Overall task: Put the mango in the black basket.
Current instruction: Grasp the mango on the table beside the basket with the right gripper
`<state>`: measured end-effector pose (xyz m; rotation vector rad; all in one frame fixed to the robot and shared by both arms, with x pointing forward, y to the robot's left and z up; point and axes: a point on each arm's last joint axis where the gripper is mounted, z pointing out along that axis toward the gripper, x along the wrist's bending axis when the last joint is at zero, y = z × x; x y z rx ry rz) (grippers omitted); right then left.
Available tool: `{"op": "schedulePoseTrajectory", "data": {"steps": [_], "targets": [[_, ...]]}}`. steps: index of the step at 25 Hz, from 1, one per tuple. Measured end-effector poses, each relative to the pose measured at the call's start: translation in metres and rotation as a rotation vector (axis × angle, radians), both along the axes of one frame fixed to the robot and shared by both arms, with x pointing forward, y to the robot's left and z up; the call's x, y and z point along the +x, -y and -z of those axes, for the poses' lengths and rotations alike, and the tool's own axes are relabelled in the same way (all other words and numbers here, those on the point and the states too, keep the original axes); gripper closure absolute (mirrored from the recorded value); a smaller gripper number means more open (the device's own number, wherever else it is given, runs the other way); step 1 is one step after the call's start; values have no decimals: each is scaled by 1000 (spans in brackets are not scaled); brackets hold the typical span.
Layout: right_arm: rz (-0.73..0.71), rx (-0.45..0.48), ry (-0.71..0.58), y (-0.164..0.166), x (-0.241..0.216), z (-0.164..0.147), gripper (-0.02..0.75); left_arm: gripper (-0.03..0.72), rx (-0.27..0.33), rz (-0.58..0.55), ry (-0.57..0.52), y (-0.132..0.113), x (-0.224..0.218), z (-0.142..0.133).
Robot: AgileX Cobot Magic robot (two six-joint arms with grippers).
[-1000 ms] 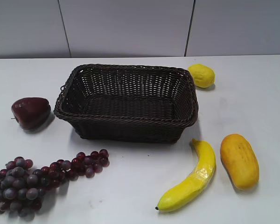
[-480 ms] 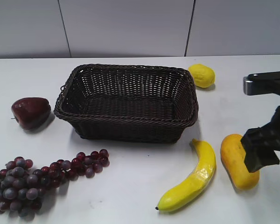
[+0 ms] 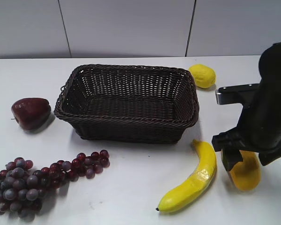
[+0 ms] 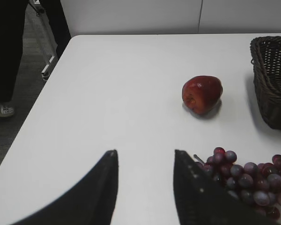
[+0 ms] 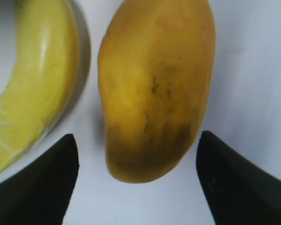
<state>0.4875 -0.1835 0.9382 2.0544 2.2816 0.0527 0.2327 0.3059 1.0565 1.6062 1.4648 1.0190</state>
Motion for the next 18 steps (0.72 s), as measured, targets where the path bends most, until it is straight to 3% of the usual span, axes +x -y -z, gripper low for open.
{"op": "schedulePoseTrajectory", "data": {"steps": [9,12,14,18], "targets": [[37,-34,-94,0,8,43,141,383,0,1,0,0,0,0],[41,-38,-102,-1,8,46,155,383,0,1,0,0,0,0],[42,-43,-111,0,8,46,216,383,0,1,0,0,0,0],[45,-73,-164,2,3,45,216,383,0,1,0,0,0,0]]}}
